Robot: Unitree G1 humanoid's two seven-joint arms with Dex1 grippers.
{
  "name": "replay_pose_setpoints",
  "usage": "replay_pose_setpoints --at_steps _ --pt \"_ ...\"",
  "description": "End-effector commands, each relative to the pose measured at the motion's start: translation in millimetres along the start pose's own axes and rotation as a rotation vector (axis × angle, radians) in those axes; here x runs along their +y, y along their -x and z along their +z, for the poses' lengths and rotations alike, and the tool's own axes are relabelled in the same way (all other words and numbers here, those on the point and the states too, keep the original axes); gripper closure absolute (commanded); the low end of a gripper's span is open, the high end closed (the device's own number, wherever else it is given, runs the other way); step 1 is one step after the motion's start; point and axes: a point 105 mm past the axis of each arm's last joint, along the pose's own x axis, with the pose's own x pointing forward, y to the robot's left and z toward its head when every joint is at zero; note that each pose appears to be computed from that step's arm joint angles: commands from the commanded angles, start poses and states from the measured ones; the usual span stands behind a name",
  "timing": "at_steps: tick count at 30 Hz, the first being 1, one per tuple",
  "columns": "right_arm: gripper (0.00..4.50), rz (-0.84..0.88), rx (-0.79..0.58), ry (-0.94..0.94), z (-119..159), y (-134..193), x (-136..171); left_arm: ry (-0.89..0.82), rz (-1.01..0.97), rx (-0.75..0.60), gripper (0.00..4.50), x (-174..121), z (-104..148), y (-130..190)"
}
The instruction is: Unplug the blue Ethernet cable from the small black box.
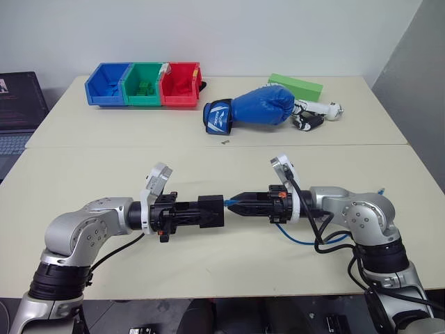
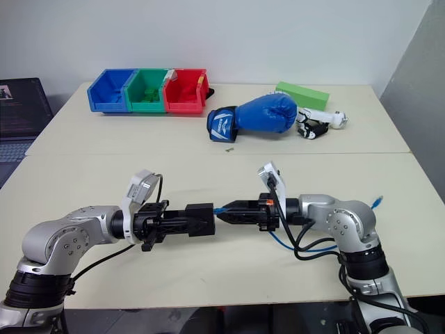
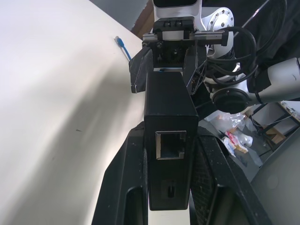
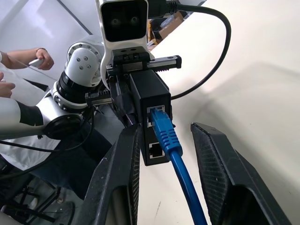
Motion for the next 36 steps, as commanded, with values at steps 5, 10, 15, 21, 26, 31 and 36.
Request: replay_pose_setpoints --at_steps 5,10,15,21,26,31,36 --pt "2.72 0.028 -0.020 0.037 8 -1 8 -0.042 -0.027 -0.006 3.72 -8 9 -3" --pt "3.61 0.030 -0.021 0.032 8 -1 8 -0.042 -0.027 -0.003 3.72 -9 9 -3" --pt "4.48 0.040 -0.019 0.023 8 1 10 -0.039 -0.024 -0.001 3.72 -8 9 -3" --pt "4.48 0.045 -0.016 0.018 8 1 10 -0.038 -0.029 0.001 3.72 -9 8 -4" --pt "4.48 0.039 -0.022 -0.012 9 2 8 -0.034 -0.030 0.002 3.72 -11 6 -3" --pt "4.48 -0.021 -0.036 -0.065 8 19 -5 -0.012 0.054 -0.038 3.72 2 9 14" --pt "4.48 -0.107 -0.044 -0.071 9 37 -21 -0.006 0.116 -0.039 3.72 9 6 27"
